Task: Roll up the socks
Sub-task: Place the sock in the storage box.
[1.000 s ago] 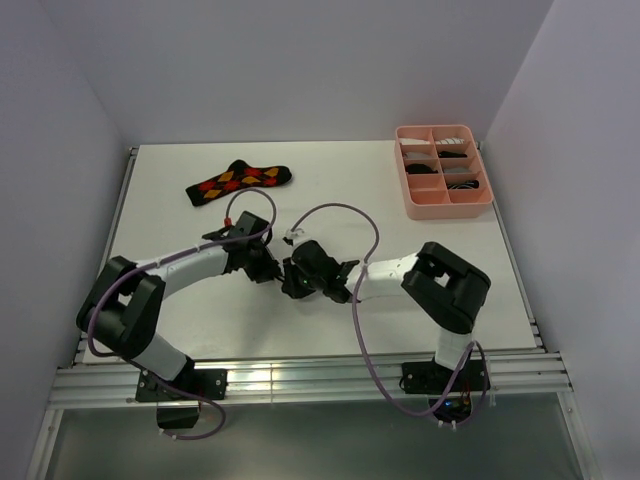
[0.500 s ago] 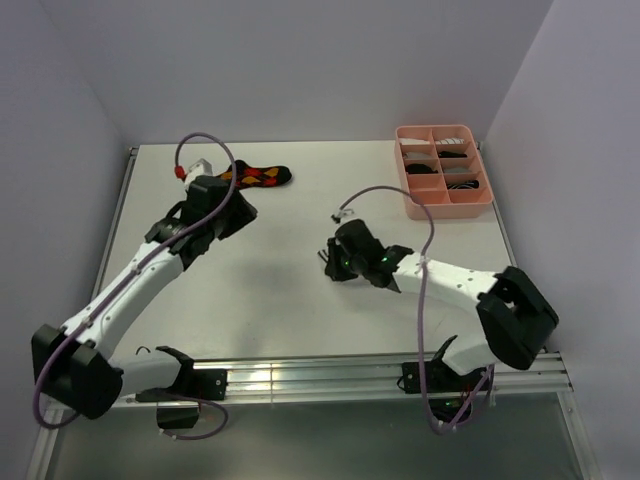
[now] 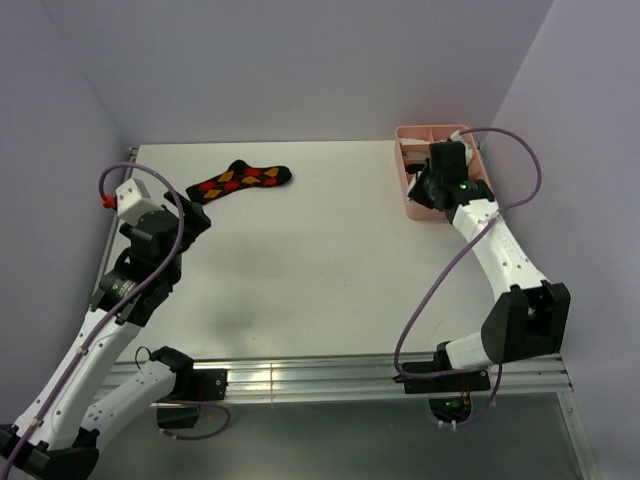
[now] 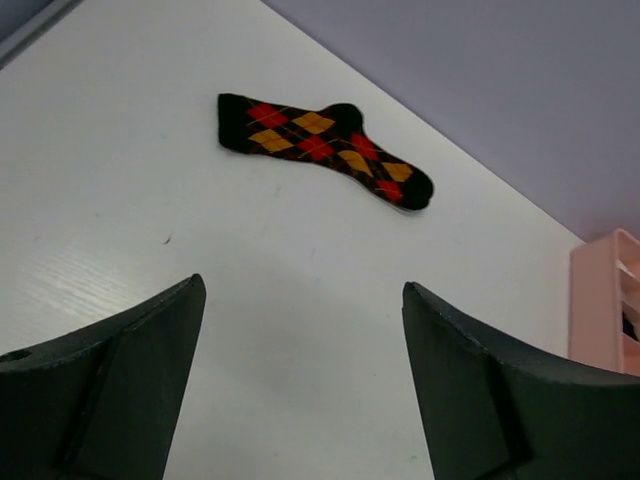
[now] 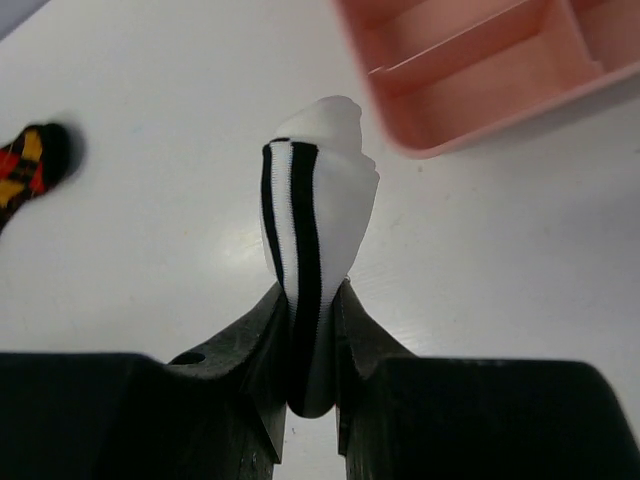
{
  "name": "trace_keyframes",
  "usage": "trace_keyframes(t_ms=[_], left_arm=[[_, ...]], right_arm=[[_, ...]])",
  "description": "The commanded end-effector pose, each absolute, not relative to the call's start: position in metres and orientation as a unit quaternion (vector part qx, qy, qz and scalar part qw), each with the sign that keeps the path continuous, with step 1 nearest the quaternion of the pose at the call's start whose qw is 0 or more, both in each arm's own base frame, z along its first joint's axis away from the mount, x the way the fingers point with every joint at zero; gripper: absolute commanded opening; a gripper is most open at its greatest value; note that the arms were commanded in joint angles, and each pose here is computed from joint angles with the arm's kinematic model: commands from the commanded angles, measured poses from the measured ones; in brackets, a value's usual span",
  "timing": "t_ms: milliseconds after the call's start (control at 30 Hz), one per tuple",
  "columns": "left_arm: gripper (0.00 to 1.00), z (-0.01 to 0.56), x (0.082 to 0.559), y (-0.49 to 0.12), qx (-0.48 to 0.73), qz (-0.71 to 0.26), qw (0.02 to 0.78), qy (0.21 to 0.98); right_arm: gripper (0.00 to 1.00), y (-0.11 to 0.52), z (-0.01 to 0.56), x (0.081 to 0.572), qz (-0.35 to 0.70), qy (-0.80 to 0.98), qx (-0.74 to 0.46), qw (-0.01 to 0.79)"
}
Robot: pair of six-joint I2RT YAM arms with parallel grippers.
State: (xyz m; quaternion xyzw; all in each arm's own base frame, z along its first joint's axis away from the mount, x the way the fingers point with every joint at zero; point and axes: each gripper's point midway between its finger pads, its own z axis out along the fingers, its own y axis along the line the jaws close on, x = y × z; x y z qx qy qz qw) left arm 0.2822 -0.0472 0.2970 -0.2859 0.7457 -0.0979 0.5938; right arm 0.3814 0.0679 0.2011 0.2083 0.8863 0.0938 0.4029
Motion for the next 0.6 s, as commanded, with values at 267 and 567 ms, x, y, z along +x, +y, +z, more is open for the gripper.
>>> trace_keyframes(t_ms=[267, 567], left_arm=[[0.98, 0.273, 0.277, -0.022, -0.274, -0.055, 0.654, 0.703], [0.99, 0.239, 0.286, -0.026, -0.272, -0.039, 0.634, 0.723]], right_arm=[[0.00, -0.032, 0.172, 0.414, 0.077, 0.851, 0.408, 0.322], [0.00, -0.069, 0.167, 0.437, 0.090, 0.804, 0.485, 0.332]])
